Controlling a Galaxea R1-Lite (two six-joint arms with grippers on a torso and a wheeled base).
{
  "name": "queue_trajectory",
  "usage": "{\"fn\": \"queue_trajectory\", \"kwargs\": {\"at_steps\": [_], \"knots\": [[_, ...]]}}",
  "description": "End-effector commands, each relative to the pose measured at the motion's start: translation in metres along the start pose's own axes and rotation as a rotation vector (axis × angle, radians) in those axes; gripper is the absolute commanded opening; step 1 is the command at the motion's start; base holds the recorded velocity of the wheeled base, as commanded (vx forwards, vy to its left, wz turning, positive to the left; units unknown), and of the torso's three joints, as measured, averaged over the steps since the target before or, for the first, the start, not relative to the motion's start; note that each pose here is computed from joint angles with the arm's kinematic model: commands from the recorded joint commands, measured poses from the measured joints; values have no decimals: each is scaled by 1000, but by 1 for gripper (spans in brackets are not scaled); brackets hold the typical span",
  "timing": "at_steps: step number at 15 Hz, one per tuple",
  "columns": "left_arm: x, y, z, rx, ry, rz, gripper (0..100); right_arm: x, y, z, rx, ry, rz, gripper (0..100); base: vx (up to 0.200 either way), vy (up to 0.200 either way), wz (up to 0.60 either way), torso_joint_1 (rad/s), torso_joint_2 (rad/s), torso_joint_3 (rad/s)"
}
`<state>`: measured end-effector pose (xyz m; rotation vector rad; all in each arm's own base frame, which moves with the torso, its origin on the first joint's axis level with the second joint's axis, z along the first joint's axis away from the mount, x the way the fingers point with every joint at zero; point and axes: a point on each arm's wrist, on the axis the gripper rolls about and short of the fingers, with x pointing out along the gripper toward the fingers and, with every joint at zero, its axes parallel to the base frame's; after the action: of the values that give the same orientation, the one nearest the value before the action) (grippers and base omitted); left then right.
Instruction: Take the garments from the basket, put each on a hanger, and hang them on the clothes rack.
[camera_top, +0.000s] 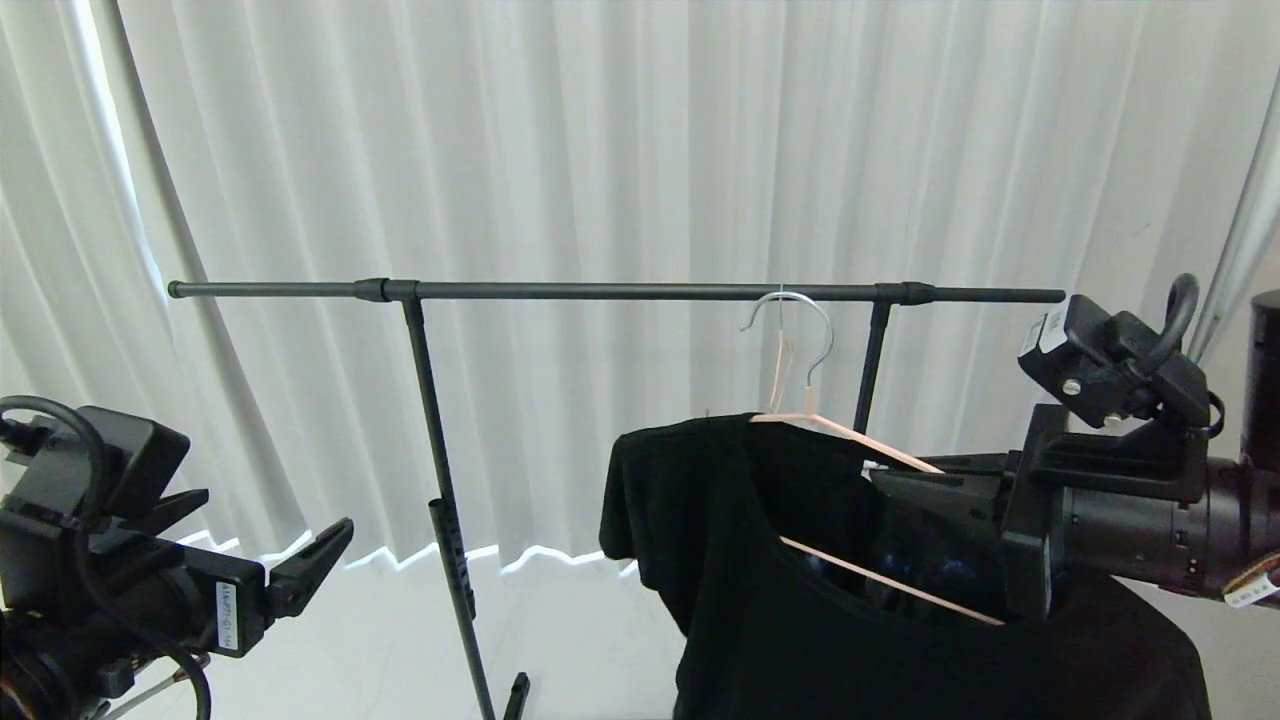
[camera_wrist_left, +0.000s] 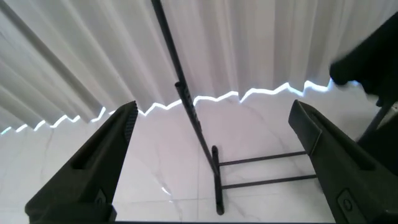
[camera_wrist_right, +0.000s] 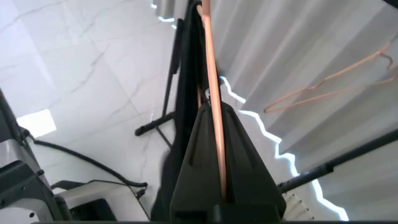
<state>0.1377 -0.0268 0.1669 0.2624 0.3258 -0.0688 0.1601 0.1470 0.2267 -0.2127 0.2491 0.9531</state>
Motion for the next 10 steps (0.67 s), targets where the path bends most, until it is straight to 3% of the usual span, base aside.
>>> {"fn": "queue_trajectory", "kwargs": {"at_steps": [1, 10], "knots": [[0, 2, -2, -2, 9, 13, 100, -1, -4, 8, 15, -24, -33, 0, 0, 0, 0, 0, 0, 0], [-1, 6, -17, -19, 62, 55, 100, -1, -9, 7, 32, -17, -75, 0, 0, 0, 0, 0, 0, 0]]}}
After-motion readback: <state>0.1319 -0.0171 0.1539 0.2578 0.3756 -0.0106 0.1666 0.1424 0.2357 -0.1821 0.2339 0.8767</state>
